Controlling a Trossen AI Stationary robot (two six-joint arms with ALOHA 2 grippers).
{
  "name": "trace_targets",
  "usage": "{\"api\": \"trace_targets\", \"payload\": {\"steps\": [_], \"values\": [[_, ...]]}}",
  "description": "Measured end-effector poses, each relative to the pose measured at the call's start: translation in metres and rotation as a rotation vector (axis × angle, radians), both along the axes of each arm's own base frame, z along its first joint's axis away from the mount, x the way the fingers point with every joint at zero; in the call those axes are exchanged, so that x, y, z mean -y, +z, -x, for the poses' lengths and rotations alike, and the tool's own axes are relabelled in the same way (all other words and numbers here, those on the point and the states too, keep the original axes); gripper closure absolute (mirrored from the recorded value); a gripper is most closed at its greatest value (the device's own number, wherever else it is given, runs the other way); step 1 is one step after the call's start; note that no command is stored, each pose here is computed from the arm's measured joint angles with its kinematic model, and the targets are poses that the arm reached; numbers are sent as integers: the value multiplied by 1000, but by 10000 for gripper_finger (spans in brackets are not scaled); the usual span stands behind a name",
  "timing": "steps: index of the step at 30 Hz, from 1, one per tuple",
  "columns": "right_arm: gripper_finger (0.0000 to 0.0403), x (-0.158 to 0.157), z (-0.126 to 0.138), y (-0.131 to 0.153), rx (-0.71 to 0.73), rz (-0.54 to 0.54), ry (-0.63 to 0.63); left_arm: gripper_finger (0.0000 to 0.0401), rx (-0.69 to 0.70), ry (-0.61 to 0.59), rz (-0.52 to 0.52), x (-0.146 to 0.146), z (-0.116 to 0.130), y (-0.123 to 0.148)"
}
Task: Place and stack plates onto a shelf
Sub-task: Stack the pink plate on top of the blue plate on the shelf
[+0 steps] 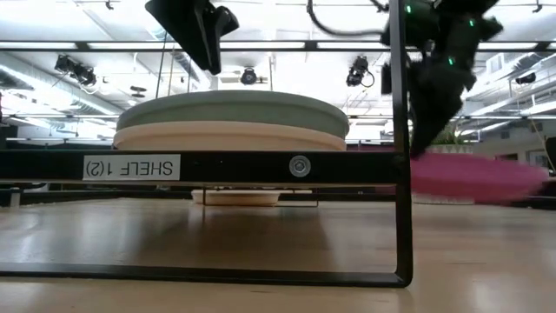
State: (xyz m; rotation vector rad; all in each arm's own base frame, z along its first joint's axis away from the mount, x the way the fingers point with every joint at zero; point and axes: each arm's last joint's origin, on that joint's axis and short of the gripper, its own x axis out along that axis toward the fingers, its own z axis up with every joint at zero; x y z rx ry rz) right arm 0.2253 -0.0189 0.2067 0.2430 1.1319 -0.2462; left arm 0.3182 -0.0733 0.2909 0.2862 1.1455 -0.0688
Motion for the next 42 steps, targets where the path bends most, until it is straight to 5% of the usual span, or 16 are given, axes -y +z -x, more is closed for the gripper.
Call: {"api": "trace_targets", "payload": {"steps": [13, 22, 29, 35, 42], "values": [[389, 7, -11, 78, 95, -50, 40, 273, 193, -484, -431, 29, -14, 12], [384, 14, -18, 88, 208, -121, 65, 209, 226, -691, -606, 30, -29, 10], [385, 13, -21, 91, 253, -144, 86, 205, 222, -787, -767, 29, -48, -2], [384, 12, -23, 92, 279, -178, 114, 236, 202, -829, -814, 30, -55, -9], [372, 13, -24, 94, 301, -166, 128, 350, 233, -765, -772, 31, -56, -9]]}}
